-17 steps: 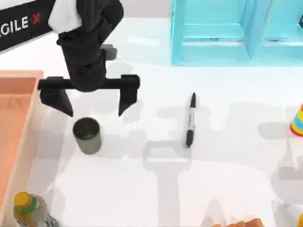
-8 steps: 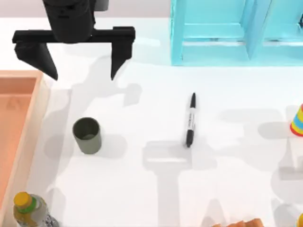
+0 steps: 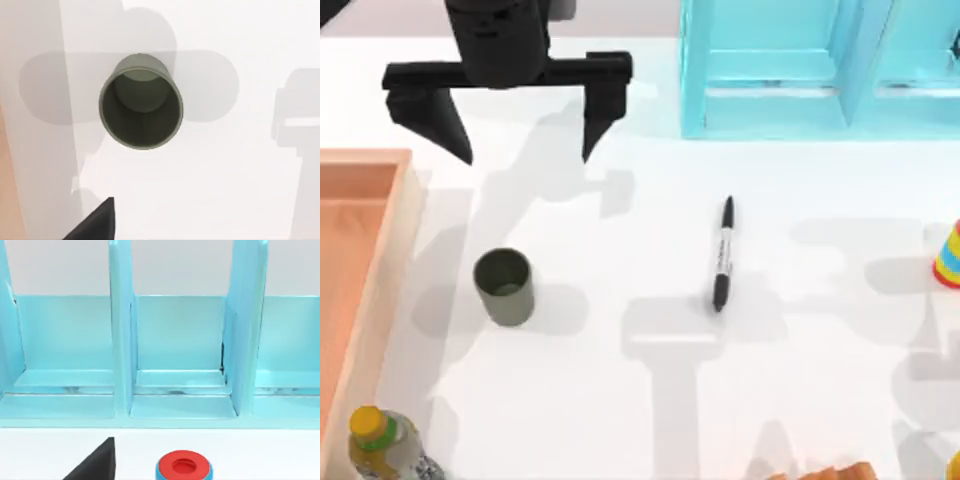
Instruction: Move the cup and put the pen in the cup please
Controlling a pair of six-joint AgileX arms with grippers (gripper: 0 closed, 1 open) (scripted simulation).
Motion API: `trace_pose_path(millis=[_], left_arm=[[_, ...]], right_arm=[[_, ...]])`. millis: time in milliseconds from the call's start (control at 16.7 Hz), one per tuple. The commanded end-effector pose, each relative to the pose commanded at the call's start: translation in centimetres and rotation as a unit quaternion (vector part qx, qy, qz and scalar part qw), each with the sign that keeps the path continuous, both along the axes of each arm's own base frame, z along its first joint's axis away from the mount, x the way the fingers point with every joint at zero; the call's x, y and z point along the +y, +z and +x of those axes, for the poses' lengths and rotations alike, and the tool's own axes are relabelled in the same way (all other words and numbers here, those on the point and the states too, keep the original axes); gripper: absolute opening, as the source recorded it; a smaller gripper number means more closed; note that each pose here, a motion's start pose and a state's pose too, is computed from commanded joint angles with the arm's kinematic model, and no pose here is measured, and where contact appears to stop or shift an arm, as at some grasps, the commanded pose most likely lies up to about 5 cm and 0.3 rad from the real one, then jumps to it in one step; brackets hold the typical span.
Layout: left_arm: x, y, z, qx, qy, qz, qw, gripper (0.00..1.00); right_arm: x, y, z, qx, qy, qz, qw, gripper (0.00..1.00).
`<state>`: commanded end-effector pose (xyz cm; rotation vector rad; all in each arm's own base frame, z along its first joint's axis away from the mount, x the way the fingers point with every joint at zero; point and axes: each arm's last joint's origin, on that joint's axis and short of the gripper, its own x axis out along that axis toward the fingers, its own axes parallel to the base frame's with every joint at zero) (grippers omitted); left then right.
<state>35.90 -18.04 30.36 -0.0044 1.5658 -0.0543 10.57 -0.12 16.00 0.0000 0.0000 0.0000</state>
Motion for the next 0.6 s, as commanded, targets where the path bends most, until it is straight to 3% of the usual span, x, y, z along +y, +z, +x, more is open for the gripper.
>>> trace_pose_path(millis=[120, 420, 600], left_arm=[[-2.6, -1.9, 1.4, 0.002, -0.013, -0.014, 1.0, 1.0], [-10.6, -9.5, 3.8, 0.02, -0.053, -0.05, 0.997, 1.0], [-13.4, -11.9, 4.0, 0.016, -0.068, -0.072, 0.995, 1.0]], right_arm=[[0.0, 0.0, 0.0, 0.0, 0.0, 0.0, 1.0, 1.0], [0.0, 0.0, 0.0, 0.0, 0.0, 0.0, 1.0, 1.0], [0.0, 0.0, 0.0, 0.0, 0.0, 0.0, 1.0, 1.0]])
